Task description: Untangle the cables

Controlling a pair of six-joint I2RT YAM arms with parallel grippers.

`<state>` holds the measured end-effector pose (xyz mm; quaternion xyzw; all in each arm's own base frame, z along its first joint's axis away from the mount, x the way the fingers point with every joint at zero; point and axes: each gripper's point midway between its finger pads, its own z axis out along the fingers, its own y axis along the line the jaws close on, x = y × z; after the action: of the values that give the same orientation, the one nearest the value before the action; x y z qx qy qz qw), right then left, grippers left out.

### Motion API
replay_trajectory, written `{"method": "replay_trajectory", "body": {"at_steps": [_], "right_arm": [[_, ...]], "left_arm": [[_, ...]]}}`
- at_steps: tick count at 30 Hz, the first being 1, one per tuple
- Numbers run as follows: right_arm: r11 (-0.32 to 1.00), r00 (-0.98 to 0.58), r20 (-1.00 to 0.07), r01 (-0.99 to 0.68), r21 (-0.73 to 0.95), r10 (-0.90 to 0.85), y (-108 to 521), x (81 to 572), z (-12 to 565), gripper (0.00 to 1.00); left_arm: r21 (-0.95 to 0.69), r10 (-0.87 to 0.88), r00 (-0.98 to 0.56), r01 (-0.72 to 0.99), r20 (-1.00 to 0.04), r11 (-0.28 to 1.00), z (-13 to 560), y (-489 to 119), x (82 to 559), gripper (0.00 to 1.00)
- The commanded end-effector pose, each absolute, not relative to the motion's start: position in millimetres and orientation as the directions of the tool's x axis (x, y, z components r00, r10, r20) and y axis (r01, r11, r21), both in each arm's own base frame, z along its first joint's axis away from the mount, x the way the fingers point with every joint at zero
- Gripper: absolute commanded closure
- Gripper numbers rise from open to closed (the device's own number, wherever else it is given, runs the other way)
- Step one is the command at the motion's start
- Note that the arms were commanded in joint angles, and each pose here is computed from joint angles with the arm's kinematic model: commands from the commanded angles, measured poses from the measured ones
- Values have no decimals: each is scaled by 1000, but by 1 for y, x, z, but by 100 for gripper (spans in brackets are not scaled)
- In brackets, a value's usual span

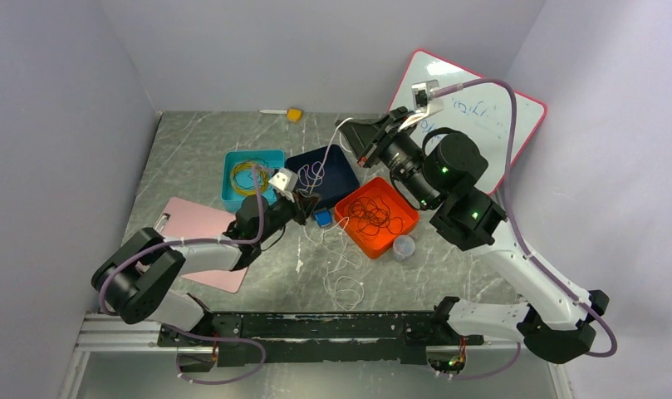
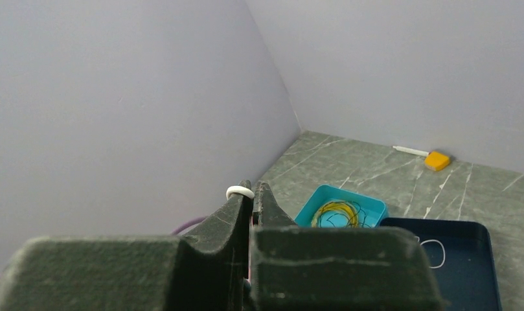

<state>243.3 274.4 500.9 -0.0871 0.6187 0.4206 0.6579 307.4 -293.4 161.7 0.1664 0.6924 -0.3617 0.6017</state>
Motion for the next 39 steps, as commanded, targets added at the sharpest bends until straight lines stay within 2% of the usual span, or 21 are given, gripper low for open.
{"method": "replay_trajectory", "body": {"at_steps": [1,7,16,21,27,32,36,39], "right_arm": [[621,-50,-859,-669,408,510,257,236,532,100],[683,-80,-894,-616,393,442,259,248,498,100],[807,-164,-943,-488,333,290,260,280,418,100],[819,-209,-944,-472,326,255,257,310,394,100],[816,-255,-934,-464,344,249,248,336,375,100],[827,-268,-933,-446,343,242,240,339,363,100],[827,-284,-928,-441,349,240,237,335,355,100],[824,-295,-925,-442,354,239,236,333,350,100]], "left_arm": [[-310,-185,-254,662,-949,683,159,-287,299,93],[-215,-134,-172,671,-976,709,216,-280,303,93],[-44,-49,-11,680,-999,732,299,-272,327,93],[9,10,2,683,-1000,730,305,-276,351,93],[-63,-10,-71,801,-997,595,311,-290,346,93],[-193,-19,-212,845,-977,499,280,-299,319,93],[-328,-61,-341,816,-938,475,250,-298,297,93],[-364,-71,-377,803,-924,472,246,-298,281,93]]}}
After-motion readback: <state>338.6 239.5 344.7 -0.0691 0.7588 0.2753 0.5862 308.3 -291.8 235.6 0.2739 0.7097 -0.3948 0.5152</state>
